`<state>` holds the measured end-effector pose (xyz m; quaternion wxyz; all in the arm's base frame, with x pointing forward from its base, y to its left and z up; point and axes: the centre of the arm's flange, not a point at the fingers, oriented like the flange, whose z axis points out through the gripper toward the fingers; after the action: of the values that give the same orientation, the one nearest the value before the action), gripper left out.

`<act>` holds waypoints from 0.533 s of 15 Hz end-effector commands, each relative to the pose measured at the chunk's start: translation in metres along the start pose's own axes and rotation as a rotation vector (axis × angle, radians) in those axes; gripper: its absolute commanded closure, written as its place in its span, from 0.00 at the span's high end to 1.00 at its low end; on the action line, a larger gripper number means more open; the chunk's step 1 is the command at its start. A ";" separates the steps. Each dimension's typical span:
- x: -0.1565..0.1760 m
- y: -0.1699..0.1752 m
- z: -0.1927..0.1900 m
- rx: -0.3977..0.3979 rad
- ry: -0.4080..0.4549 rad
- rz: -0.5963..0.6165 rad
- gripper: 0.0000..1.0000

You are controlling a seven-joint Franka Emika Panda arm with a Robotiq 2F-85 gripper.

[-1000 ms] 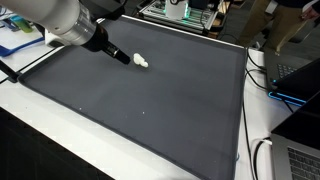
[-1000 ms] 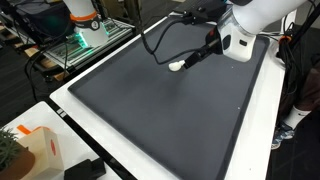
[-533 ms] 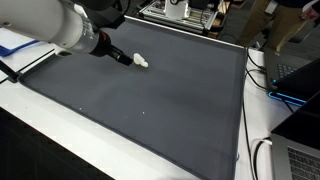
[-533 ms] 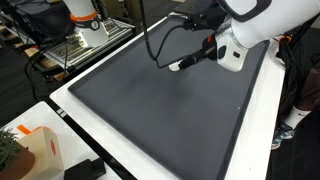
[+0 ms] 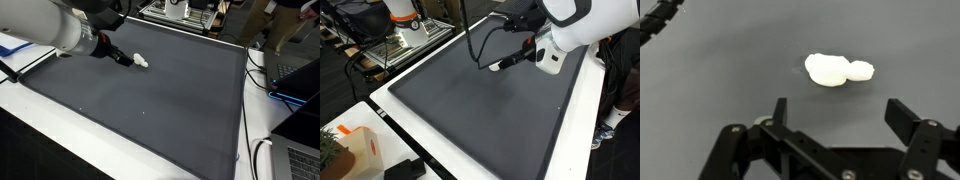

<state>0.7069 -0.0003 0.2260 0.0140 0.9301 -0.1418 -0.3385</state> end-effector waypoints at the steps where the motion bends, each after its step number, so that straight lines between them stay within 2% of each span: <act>1: 0.015 0.017 0.001 0.095 -0.043 0.092 1.00; 3: 0.016 0.036 0.003 0.160 -0.061 0.135 1.00; 8: 0.019 0.077 0.013 0.297 -0.069 0.139 1.00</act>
<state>0.7046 -0.0640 0.2197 -0.0639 0.9057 -0.2341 -0.3475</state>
